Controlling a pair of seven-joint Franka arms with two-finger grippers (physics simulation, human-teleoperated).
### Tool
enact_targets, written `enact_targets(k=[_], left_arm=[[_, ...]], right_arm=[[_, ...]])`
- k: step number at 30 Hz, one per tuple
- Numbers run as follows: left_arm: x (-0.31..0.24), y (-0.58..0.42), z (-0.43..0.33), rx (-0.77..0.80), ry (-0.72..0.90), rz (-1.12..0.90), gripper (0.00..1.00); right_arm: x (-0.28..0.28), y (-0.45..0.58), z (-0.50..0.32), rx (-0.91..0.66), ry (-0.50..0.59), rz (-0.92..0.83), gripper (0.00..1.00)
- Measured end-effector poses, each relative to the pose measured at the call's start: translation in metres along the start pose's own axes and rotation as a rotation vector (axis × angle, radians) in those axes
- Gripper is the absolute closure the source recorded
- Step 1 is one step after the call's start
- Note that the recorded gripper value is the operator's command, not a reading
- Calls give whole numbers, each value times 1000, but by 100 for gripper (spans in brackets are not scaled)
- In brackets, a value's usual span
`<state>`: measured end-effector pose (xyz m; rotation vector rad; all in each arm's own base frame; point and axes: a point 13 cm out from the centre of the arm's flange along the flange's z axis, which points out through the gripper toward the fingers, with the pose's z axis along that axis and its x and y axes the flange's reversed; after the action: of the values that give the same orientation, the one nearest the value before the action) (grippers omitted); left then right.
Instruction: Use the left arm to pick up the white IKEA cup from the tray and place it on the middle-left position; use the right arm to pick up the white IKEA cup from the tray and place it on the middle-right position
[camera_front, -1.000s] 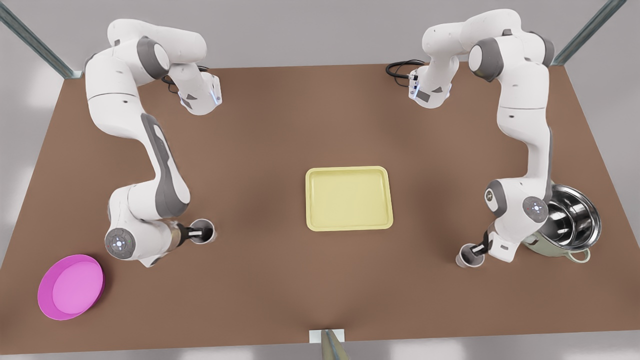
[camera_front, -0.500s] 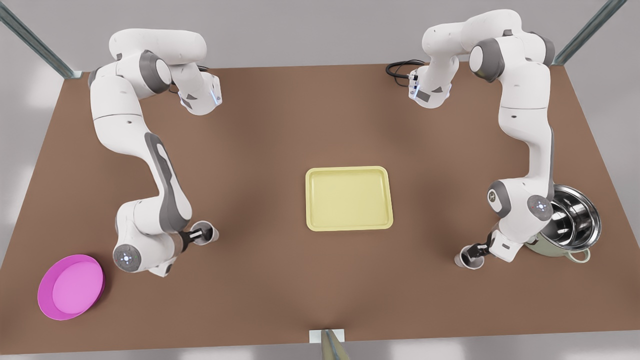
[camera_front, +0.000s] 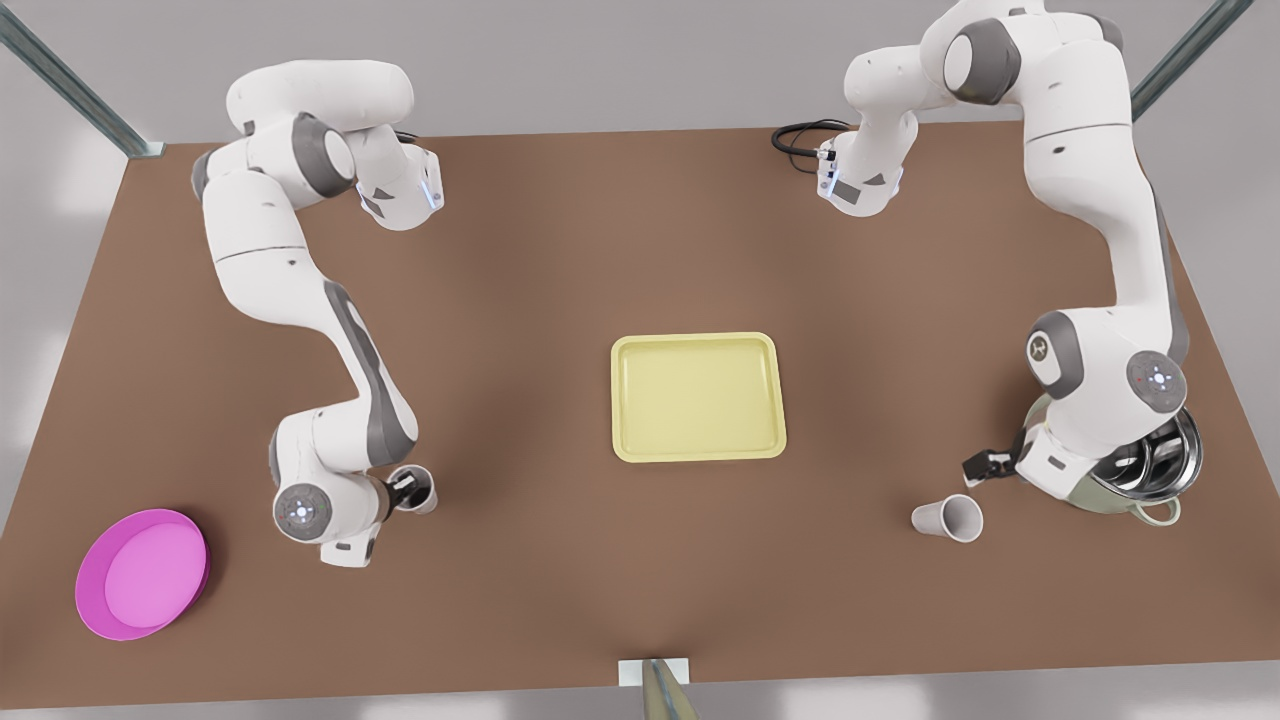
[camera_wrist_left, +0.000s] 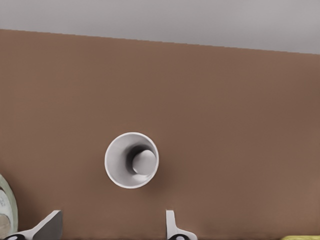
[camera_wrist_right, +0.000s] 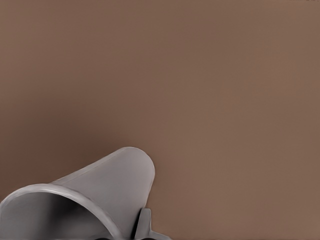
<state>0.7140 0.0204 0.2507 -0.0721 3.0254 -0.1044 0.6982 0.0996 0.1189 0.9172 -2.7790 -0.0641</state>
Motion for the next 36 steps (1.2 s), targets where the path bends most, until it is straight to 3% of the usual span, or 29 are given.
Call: enact_targets(k=[4, 8, 11, 13, 15, 16, 23, 29, 32, 36], left_arm=[[9, -2, -17, 2, 33, 6, 0], [0, -22, -158, -19, -69, 55, 0], [16, -12, -200, -56, -38, 54, 0], [51, -12, -198, -48, 22, 46, 0], [64, -13, -189, -42, 52, 41, 0], [66, -11, -186, -39, 59, 35, 0], [64, -11, -183, -33, 69, 28, 0], [64, -10, -178, -34, 79, 25, 0], [60, -10, -182, -31, 69, 24, 0], [54, -16, -185, -14, 57, 26, 0]], right_arm=[[-3, -2, 4, 17, -1, -35, 100], [-5, -1, 7, 19, -2, -64, 100], [-6, -1, 13, 16, 2, -81, 100], [-6, -2, 13, 20, 1, -90, 68], [-7, -4, 12, 28, 0, -96, 43], [-7, -4, 11, 30, -1, -98, 36], [-7, -6, 7, 36, -6, -104, 32], [9, -4, -54, 57, -10, -101, 25], [26, 38, -163, 87, -63, -120, 0], [83, 109, -313, 143, -154, -78, 0]])
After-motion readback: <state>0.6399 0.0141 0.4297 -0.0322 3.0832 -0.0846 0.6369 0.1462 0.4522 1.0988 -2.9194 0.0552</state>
